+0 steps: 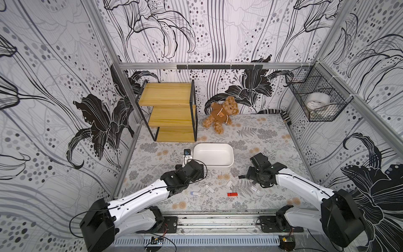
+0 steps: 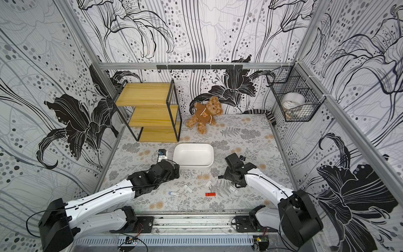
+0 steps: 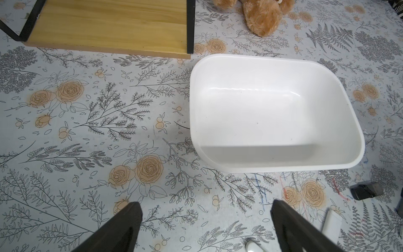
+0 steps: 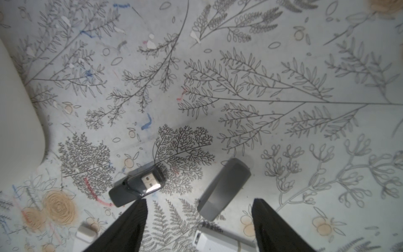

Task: Put the usb flash drive into the storage box
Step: Pick up the USB flash from the center of the board.

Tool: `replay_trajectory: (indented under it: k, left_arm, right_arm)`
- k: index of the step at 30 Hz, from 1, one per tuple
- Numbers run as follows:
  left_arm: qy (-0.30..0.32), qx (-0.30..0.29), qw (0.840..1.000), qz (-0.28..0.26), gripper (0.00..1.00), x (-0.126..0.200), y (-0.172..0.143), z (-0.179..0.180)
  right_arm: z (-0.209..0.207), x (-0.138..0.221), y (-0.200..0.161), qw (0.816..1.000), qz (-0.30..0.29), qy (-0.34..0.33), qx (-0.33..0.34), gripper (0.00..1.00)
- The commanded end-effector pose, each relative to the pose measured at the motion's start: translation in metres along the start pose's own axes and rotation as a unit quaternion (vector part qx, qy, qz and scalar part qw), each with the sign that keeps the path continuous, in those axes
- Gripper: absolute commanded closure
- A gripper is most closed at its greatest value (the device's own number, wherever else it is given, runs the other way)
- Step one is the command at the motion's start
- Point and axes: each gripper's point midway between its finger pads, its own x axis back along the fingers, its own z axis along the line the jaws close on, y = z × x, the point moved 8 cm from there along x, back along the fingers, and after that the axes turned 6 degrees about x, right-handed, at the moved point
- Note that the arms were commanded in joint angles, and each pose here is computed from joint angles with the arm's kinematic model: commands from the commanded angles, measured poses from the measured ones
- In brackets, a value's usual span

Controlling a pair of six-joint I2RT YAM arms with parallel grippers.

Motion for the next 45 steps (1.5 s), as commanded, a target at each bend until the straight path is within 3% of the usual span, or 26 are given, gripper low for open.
replay_trajectory:
  k: [1, 19, 34, 45]
  left_arm:
    - [-0.015, 0.004, 1.0, -0.011, 0.02, 0.003, 0.003, -0.003]
    - [-0.019, -0.002, 1.0, 0.005, 0.02, 0.001, -0.004, -0.007]
    - [-0.014, -0.01, 1.0, 0.012, 0.02, 0.0, -0.009, -0.004]
    - [-0.011, -0.01, 1.0, 0.013, 0.02, 0.002, -0.01, 0.0]
  right_arm:
    - [-0.012, -0.007, -0.001, 1.0, -0.002, -0.014, -0.025, 0.21]
    - [-0.02, -0.023, -0.001, 0.999, 0.027, -0.012, -0.031, 0.38]
    - [-0.011, -0.019, -0.009, 0.998, 0.054, -0.029, -0.008, 0.4]
    - [-0.01, -0.028, -0.01, 0.998, 0.062, -0.032, -0.004, 0.5]
